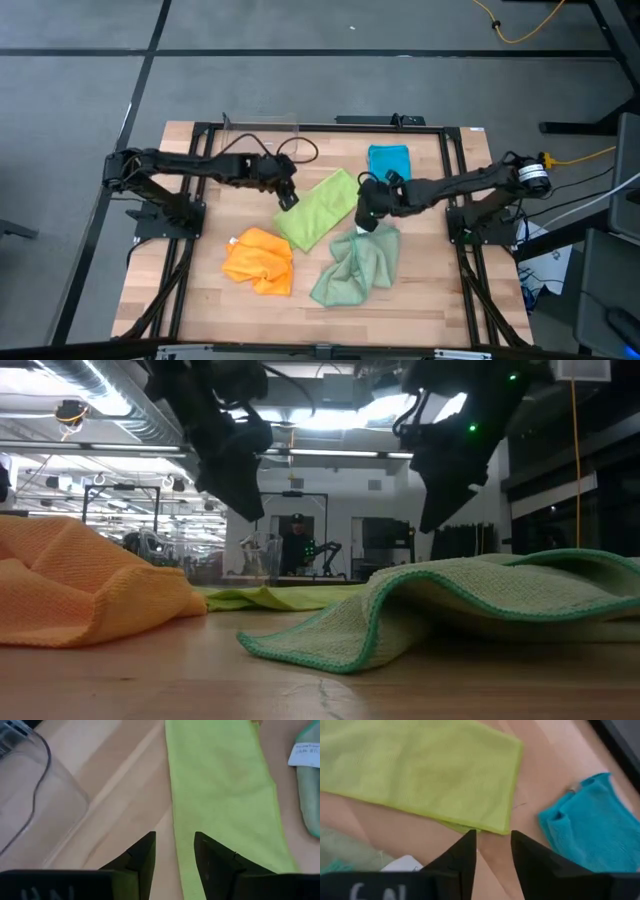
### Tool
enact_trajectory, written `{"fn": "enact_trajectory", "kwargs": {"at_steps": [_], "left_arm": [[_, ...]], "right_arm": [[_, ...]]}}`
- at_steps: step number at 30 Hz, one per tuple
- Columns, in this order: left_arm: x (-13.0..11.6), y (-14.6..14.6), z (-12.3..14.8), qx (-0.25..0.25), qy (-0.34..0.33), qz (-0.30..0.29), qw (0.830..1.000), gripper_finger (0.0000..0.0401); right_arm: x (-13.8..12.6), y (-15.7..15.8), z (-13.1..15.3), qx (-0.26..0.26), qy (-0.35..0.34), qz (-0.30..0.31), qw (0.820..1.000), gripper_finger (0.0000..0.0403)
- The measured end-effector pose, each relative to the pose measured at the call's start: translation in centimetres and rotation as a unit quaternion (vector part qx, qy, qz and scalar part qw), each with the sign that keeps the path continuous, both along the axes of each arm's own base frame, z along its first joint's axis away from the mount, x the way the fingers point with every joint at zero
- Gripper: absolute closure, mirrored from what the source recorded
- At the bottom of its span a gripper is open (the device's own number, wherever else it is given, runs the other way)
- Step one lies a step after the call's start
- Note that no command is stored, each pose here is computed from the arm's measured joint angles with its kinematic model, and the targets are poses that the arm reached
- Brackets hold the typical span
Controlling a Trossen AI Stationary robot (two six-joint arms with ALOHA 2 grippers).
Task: Fold microfiber towels
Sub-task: Fold the light green towel
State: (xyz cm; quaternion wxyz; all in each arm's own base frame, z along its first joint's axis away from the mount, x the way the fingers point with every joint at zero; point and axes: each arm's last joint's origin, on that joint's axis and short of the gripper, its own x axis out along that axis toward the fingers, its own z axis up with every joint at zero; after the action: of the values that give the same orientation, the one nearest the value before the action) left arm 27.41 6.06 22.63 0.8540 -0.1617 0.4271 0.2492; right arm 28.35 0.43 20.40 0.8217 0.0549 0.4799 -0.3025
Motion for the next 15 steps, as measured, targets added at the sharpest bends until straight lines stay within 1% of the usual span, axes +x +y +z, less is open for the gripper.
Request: {"fn": "enact_trajectory", "kwargs": {"at_steps": [3,7,9,12,15], "left_arm": [[-0.3,0.3,-0.2,-0.019,0.012,-0.004,1.000,0.0274],[-0.3,0.0,-0.2,-0.021,0.015,-0.008,1.000,0.0274],[-0.3,0.0,-0.2,-0.021,0.015,-0.009,1.000,0.0274],[-0.3,0.0,-0.2,-0.016,0.018,-0.016,1.000,0.0274],[-0.3,0.0,-0.2,-0.011,0.020,-0.022,0.999,0.0274]], "right_arm": [[0.2,-1.1,-0.2,0.015,0.011,0.015,1.000,0.0254],[0.3,-2.5,-0.8,0.043,0.028,0.016,0.999,0.0222],[0.5,-2.9,-1.3,0.057,0.045,0.036,0.997,0.0211],[0.4,-3.3,-2.4,0.046,0.087,0.087,0.991,0.0204],[0.2,-3.4,-3.4,0.024,0.138,0.156,0.978,0.0205]]}}
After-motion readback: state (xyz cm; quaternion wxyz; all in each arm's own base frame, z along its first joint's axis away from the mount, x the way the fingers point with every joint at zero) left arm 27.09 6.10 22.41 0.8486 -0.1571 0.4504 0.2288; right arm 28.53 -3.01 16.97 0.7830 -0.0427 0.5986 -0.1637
